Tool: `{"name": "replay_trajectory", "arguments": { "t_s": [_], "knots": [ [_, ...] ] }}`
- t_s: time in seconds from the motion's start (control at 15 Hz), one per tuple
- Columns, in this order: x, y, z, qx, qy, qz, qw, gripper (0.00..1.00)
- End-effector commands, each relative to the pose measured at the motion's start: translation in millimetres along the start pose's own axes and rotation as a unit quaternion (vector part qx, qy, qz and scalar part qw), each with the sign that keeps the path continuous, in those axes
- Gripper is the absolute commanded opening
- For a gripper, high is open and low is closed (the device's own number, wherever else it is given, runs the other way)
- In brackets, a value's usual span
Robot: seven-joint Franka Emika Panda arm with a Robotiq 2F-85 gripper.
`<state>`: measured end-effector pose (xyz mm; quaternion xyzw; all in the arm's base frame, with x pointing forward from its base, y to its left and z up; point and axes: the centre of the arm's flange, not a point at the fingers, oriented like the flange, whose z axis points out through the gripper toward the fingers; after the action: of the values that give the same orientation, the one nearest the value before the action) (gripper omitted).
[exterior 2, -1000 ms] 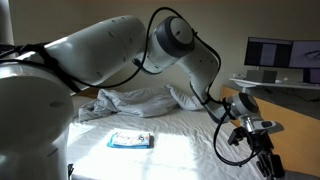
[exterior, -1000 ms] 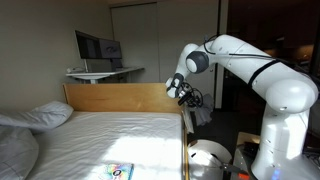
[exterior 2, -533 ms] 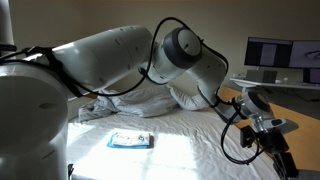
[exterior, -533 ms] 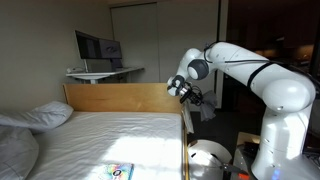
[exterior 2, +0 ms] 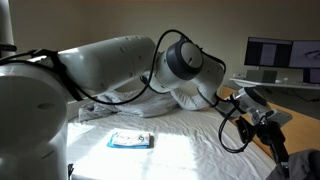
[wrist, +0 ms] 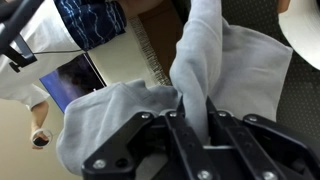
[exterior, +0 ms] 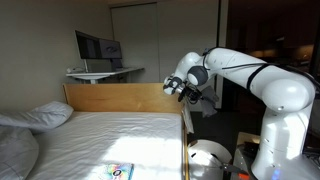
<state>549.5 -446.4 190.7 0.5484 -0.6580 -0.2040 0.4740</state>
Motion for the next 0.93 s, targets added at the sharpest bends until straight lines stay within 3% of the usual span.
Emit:
{"name": "replay_trajectory", "arguments": {
  "t_s": [0.0,0.13,0.33,0.53,0.87],
  "knots": [
    [14,-13,-6,-0.019,-0.006,0.023,0.9995,0.06],
    [16,-17,-5,-0.006,-0.007,0.02,0.9998,0.06],
    [7,-22,-11,0.053,-0.035,-0.046,0.9969,0.06],
    [13,-33,-20,0.104,-0.033,-0.089,0.99,0.06],
    [32,-31,-14,0.101,-0.026,-0.099,0.9896,0.06]
  ]
}}
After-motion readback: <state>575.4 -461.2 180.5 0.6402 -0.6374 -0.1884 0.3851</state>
